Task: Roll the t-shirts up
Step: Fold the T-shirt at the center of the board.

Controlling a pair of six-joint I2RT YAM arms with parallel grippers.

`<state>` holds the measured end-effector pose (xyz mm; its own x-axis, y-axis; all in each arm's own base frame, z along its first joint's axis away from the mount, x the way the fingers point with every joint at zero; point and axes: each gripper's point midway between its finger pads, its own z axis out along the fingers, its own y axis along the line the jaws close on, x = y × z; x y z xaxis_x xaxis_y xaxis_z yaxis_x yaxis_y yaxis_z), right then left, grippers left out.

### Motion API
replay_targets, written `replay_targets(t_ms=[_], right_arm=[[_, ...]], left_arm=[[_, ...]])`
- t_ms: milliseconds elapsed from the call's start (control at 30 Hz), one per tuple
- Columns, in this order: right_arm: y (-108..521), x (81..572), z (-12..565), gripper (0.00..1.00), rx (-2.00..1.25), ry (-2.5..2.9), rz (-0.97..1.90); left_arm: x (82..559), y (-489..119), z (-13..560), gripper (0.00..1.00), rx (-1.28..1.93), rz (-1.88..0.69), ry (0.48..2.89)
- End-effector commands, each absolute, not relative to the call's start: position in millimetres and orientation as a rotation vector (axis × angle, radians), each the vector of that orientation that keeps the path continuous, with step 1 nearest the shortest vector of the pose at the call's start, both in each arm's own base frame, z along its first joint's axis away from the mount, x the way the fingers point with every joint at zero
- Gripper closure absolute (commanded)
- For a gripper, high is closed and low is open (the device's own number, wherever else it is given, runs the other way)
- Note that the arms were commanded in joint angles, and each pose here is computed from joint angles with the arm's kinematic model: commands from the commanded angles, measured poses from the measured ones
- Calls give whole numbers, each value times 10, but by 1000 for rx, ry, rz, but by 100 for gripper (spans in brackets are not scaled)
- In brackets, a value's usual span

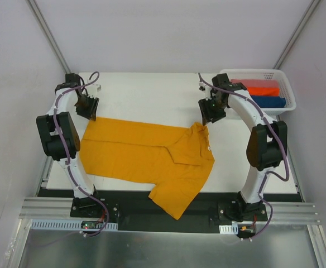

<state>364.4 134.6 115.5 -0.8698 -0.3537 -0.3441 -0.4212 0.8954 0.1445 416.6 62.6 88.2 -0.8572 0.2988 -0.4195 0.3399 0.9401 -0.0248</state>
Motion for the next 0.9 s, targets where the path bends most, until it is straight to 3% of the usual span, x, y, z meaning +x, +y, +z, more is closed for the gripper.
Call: replay_targets(t_ms=[0, 333, 700, 800, 833, 867], right_arm=[[1207, 3991, 1218, 48, -672, 2658, 235], [1310, 4141, 814, 46, -902, 2653, 316], [1600, 4150, 614, 46, -983, 2650, 630], [1650, 4086, 594, 63, -990, 2685, 777], [1624, 4091, 579, 78, -955, 2707, 797], [1611, 4102, 566, 85, -937, 2712, 806]], left_arm=[[4130, 397, 847, 67, 302, -319, 2739], [4105, 377, 599, 67, 236, -370, 2825], [4071, 509, 405, 67, 239, -296, 2904], [4036, 519, 352, 67, 238, -292, 2925], [4032, 518, 348, 67, 238, -293, 2926], [4025, 517, 333, 68, 240, -295, 2930]])
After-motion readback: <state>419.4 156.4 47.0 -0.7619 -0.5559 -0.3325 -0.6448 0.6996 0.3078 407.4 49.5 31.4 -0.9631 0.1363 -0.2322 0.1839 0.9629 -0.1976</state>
